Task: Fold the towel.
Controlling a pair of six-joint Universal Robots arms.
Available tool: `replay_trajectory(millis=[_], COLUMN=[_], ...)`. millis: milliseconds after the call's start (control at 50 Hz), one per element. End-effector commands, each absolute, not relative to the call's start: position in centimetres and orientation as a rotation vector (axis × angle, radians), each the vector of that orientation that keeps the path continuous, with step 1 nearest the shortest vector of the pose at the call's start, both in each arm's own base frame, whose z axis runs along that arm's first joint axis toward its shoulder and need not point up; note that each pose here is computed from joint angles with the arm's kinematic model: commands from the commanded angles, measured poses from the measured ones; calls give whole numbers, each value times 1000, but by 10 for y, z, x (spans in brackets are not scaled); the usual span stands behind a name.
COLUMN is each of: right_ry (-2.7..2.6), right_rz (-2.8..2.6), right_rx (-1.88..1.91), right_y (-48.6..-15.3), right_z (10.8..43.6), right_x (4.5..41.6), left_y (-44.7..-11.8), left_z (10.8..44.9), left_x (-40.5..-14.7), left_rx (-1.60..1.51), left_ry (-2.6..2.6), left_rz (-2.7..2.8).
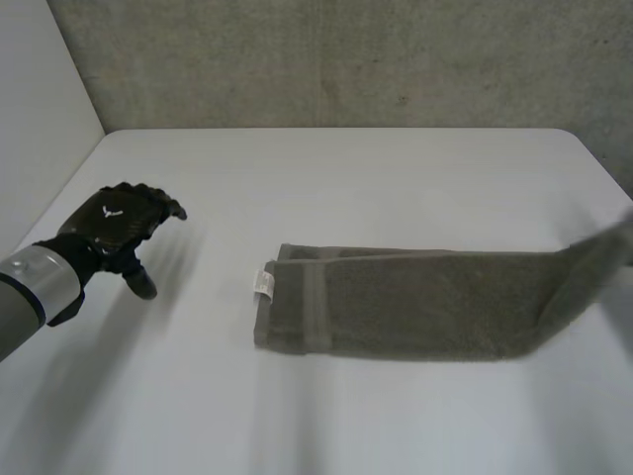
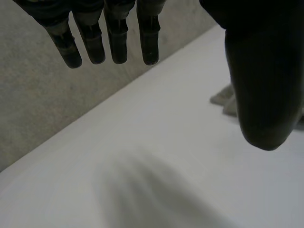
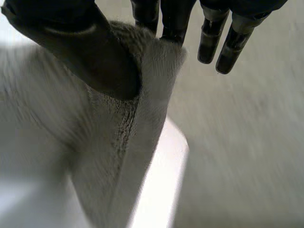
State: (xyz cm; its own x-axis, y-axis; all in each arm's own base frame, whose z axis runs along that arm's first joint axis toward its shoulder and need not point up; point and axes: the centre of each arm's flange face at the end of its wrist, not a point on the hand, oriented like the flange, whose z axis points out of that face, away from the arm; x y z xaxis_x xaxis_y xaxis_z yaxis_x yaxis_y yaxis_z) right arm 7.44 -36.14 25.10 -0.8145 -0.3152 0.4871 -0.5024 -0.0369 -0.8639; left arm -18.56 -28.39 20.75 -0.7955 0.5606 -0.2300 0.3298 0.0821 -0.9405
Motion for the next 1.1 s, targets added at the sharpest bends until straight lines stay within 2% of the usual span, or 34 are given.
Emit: replay_trajectory(millis=[20,40,60,100,160,200,220,260,280,360,400,500,580,600,660,740,780,860,940,1020,1060,1100], right_ry=[-2120,-2121,-2121,-2117,-2113,-2096,-2096,-2106,-2106,-2167,-2170,-2141,-2138,-2138,-2171,-2224,-2283,-2347,-2427,-2474,-2490,-2508], right_rz=[2237,2261,2262,2275,2274,2290,2290,2271,2271,2147,2112,2109,2193,2193,2235,2235,2158,2057,1907,1807,1790,1779], right_rx=[1120,1198,1199,1365,1442,1567,1568,1672,1672,1848,1877,1812,1632,1631,1483,1361,1272,1208,1130,1115,1131,1151], right_y=[-327,-313,-312,-278,-261,-236,-235,-219,-219,-190,-185,-187,-202,-203,-213,-222,-232,-238,-246,-244,-240,-237], right_z=[283,281,281,270,263,245,245,217,216,171,163,169,205,206,227,235,225,208,184,165,161,157], right_x=[198,230,230,289,312,348,348,373,373,395,397,391,366,366,340,316,292,272,242,225,224,224], left_y=[-285,-284,-284,-283,-282,-282,-281,-280,-279,-275,-274,-272,-271,-271,-267,-259,-258,-255,-238,-223,-212,-211], left_z=[220,222,225,228,235,238,240,242,242,242,241,240,243,243,245,245,244,236,224,213,201,201], left_x=[-191,-192,-194,-196,-199,-199,-199,-200,-202,-206,-209,-215,-226,-226,-243,-269,-277,-292,-315,-326,-337,-337], left_rx=[-781,-758,-734,-714,-688,-681,-681,-683,-689,-702,-706,-724,-756,-756,-793,-809,-803,-780,-766,-765,-776,-776], left_ry=[-2102,-2082,-2063,-2041,-2002,-1990,-1981,-1974,-1968,-1960,-1957,-1940,-1891,-1890,-1840,-1777,-1765,-1766,-1770,-1790,-1800,-1800], left_rz=[1798,1798,1798,1807,1828,1837,1844,1849,1847,1835,1832,1824,1833,1833,1812,1744,1712,1632,1494,1396,1338,1338])
